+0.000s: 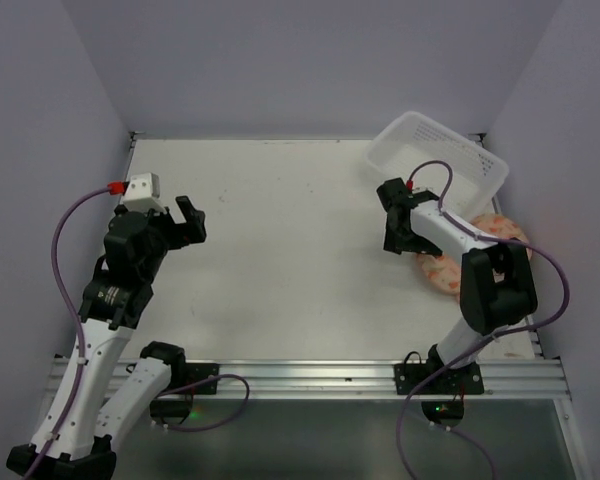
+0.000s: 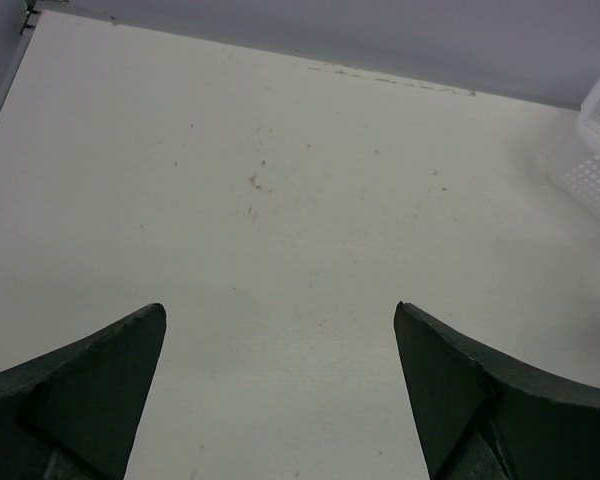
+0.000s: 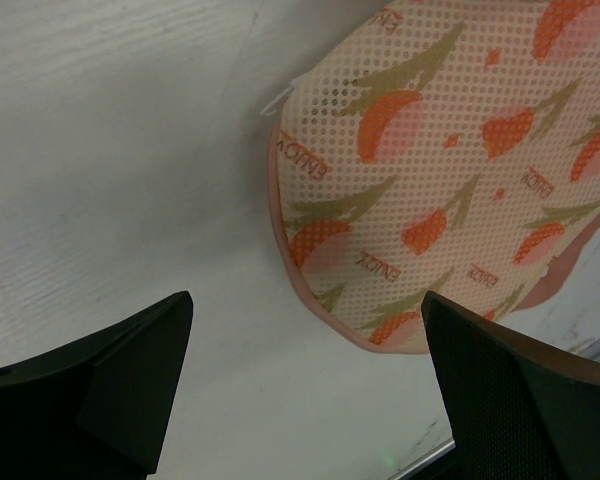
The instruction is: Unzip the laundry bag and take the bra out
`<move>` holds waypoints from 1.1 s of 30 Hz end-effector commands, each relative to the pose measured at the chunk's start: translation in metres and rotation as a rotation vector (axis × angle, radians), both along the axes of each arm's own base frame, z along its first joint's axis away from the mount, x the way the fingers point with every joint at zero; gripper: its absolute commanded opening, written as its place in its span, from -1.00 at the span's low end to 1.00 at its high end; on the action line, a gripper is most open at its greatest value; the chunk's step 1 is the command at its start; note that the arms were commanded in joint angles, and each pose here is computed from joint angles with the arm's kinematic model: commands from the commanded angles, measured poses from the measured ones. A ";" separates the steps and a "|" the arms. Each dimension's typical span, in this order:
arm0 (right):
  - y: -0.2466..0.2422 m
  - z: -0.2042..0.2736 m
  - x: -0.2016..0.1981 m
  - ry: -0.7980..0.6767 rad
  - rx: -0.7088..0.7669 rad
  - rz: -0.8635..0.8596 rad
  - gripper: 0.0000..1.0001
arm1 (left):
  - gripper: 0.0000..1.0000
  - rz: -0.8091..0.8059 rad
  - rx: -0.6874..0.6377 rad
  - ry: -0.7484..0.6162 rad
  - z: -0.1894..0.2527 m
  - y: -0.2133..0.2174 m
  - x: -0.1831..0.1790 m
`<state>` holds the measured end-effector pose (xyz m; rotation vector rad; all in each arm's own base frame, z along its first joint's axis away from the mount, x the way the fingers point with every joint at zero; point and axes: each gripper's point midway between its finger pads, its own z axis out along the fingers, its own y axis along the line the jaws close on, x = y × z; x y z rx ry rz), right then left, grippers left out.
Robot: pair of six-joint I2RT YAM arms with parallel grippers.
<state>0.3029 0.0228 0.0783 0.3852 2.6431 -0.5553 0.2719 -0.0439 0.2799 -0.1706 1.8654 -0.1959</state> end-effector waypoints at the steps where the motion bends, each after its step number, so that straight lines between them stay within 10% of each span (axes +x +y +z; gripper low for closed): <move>1: -0.020 0.013 0.010 -0.038 -0.137 -0.068 0.97 | 1.00 -0.015 -0.041 -0.037 0.006 -0.003 -0.006; 16: -0.030 -0.029 0.013 0.100 -0.270 -0.073 0.91 | 1.00 -0.064 -0.076 -0.039 0.001 -0.012 -0.017; 19: -0.033 -0.034 0.008 0.115 -0.284 -0.077 0.55 | 1.00 -0.066 -0.073 -0.030 -0.002 -0.012 -0.017; 23: -0.030 -0.034 0.001 0.114 -0.263 -0.075 -0.56 | 1.00 -0.065 -0.069 -0.027 -0.002 -0.011 -0.018; 26: -0.011 -0.030 -0.005 0.100 -0.181 -0.025 -1.00 | 1.00 -0.060 -0.064 -0.028 0.001 -0.010 -0.018; 33: 0.109 -0.001 -0.032 0.074 0.168 0.203 -1.00 | 1.00 -0.064 -0.056 -0.030 0.010 -0.010 -0.016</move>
